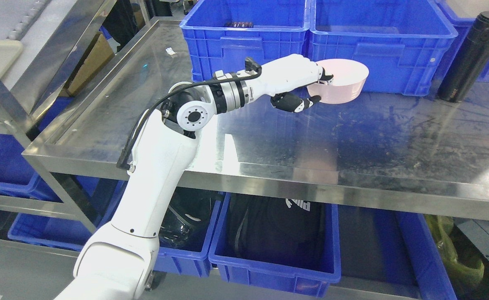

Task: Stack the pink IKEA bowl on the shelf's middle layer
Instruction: 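Lift the pink bowl off the shelf with the left hand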

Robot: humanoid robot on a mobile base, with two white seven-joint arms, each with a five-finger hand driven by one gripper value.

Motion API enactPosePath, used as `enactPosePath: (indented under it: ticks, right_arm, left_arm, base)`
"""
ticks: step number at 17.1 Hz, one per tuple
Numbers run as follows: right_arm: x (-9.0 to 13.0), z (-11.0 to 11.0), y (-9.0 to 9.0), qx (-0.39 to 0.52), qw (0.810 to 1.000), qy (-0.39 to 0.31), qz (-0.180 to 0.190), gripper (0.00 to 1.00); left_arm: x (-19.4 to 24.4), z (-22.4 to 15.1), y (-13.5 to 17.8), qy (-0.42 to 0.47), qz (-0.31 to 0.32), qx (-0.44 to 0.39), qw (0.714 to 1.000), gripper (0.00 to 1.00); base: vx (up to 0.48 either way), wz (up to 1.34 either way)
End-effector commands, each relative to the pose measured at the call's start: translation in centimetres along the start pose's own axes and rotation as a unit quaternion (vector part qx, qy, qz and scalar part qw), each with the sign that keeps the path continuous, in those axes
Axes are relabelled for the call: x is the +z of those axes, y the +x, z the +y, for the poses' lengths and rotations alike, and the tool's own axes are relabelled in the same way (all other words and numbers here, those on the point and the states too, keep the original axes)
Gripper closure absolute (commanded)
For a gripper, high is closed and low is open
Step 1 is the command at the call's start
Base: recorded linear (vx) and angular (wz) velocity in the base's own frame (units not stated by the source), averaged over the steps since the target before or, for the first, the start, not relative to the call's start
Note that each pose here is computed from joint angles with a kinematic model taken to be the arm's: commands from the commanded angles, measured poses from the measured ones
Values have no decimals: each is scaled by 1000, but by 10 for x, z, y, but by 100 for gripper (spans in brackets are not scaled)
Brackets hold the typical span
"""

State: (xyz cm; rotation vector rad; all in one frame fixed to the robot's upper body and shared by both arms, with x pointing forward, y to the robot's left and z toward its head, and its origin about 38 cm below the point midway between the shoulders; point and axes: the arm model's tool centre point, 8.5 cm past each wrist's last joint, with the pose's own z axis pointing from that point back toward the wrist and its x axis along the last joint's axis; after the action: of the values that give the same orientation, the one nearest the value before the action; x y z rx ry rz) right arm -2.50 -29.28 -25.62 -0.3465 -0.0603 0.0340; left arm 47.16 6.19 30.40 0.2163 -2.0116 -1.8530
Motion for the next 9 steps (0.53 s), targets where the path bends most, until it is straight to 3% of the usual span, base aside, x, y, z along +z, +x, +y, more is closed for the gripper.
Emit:
enactPosePath:
  ticks: [1, 5, 9]
  right_arm:
    - [-3, -11, 6, 2, 1000, -8, -9, 0]
    - [-3, -11, 6, 2, 1000, -8, -9, 0]
    - [-3, -11, 6, 1, 1000, -9, -9, 0]
  left_arm:
    - [57, 48, 2, 142, -71, -38, 987, 100]
    - [58, 22, 19, 137, -90, -30, 986, 99]
    - [50, -1, 32, 117, -108, -17, 987, 98]
  base:
    - [-16, 125]
    - [-89, 660]
    - [-85, 1257]
